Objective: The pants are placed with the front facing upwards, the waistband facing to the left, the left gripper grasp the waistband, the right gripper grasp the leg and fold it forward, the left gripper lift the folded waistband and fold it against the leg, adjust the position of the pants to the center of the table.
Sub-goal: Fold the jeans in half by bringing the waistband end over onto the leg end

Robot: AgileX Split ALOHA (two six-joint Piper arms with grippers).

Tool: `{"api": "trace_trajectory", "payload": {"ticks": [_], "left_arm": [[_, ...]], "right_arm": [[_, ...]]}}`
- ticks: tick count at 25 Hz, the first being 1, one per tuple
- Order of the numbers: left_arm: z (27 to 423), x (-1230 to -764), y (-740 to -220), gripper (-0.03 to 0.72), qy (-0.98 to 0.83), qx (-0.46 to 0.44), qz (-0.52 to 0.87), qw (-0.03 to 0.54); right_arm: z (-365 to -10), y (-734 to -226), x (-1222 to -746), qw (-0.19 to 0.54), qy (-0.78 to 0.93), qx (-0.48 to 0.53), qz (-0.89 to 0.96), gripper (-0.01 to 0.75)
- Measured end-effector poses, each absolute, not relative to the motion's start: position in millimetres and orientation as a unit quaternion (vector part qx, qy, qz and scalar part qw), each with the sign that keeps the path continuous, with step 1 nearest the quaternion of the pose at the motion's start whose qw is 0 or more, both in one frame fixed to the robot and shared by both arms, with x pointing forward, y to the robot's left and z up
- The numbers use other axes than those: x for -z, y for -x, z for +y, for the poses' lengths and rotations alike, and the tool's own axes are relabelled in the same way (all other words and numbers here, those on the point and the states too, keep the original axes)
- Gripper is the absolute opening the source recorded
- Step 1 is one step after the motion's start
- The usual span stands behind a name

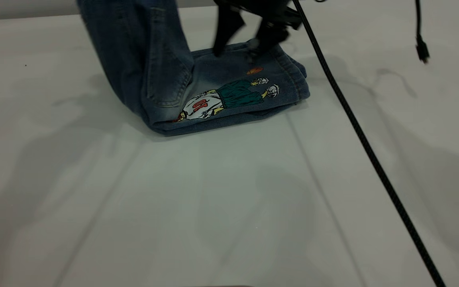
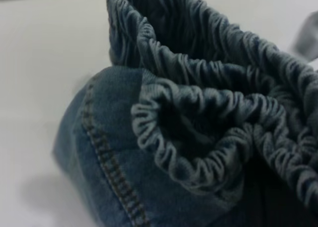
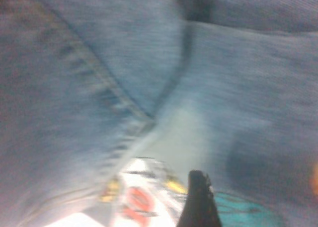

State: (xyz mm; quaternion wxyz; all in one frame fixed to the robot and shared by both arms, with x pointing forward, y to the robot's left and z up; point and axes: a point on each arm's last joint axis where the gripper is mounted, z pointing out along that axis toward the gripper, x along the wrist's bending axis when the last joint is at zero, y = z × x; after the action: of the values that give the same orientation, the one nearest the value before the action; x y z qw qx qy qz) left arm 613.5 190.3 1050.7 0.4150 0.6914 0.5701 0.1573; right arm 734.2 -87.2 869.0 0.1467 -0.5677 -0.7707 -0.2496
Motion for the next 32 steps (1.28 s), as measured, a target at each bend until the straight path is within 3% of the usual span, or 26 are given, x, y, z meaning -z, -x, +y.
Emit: {"api": "trace_trajectory", "payload": {"ticks": [6, 17, 23, 27, 32], "left_arm": [[154, -1048, -607, 0.078, -0.707, -0.156, 0.539, 0.431], [111, -999, -613, 0.078, -0.725, -0.145, 0.531, 0.414], [86, -953, -616, 0.078, -0.729, -0.136, 0.542, 0.394], [72, -926, -619, 0.084, -0.742, -0.121, 0.542, 0.376], [66, -923, -624, 0.175, -0.755, -0.11, 0.53, 0.371]], "right_arm": [[-99, -739, -872, 0.109, 0.567, 0.22, -0.786, 0.459], [-200, -780, -989, -0.036, 0.612, 0.288, -0.735, 0.459], [-211, -774, -1036, -0.068, 0.607, 0.32, -0.724, 0.437], [-212, -773, -1040, -0.075, 0.605, 0.321, -0.725, 0.433], [-213, -773, -1039, -0.076, 0.608, 0.319, -0.723, 0.433]]}}
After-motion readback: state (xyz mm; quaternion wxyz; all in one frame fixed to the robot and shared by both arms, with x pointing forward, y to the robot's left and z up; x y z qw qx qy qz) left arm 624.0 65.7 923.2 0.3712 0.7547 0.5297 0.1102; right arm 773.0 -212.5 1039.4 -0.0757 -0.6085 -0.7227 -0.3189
